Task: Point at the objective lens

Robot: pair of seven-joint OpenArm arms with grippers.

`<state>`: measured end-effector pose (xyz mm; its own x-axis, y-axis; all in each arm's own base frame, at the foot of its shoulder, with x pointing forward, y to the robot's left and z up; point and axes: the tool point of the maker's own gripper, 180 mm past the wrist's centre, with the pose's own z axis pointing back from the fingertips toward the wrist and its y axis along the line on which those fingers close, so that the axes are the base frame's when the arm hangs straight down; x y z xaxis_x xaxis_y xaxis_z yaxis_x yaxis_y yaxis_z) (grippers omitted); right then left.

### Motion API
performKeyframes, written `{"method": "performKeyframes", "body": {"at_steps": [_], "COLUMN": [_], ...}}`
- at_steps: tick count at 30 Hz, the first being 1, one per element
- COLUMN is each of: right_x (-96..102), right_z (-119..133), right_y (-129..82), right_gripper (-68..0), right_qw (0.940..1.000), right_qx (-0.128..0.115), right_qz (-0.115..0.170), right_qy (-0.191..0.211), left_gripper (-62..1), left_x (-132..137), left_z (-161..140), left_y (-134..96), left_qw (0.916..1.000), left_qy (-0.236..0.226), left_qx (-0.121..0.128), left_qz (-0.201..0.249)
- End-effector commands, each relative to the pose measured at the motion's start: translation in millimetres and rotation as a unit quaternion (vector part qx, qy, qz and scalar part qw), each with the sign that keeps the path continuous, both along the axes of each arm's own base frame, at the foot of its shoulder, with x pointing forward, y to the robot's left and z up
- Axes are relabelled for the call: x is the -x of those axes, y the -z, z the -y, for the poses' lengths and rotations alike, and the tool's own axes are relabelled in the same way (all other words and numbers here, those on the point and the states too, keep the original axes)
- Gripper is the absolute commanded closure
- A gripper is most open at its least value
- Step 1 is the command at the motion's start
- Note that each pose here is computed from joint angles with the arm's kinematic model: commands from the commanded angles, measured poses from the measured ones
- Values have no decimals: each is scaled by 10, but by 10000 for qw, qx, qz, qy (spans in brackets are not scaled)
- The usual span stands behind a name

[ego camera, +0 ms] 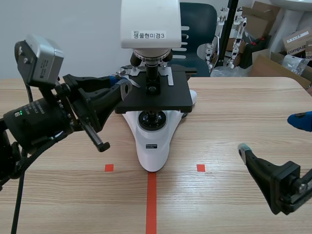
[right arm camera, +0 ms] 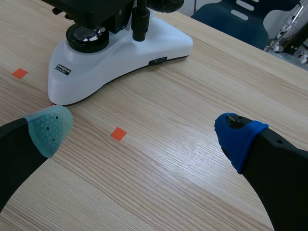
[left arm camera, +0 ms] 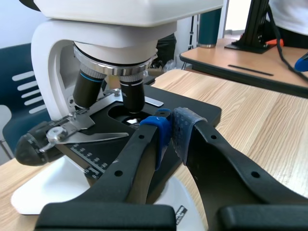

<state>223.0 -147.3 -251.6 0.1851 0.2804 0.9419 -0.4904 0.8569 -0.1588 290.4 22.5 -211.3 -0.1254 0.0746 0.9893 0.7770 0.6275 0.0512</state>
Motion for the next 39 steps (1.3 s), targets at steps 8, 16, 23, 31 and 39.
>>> {"method": "performKeyframes", "body": {"at_steps": [8, 16, 23, 31, 39], "right_x": [-41, -41, -41, -41, -41], "right_z": [-7, -7, -7, -7, -7], "right_y": [-74, -74, -74, -74, -74], "right_gripper": [-679, -679, -679, -679, -679], "right_qw": [9999, 9999, 9999, 9999, 9999], "right_qx": [-27, -27, -25, -27, -27], "right_qz": [135, 135, 135, 135, 135], "right_qy": [-31, -31, -32, -31, -31], "left_gripper": [-42, -42, -42, -42, -42], "left_x": [6, -35, -83, -138, -121], "left_z": [-20, -214, -261, -257, -142], "left_y": [-59, 182, 211, 136, 110], "left_qw": [9995, 9992, 9989, 9987, 9983], "left_qy": [-62, -315, -368, -367, -318], "left_qx": [-36, 234, 252, 279, 427], "left_qz": [295, 97, 109, 221, 249]}}
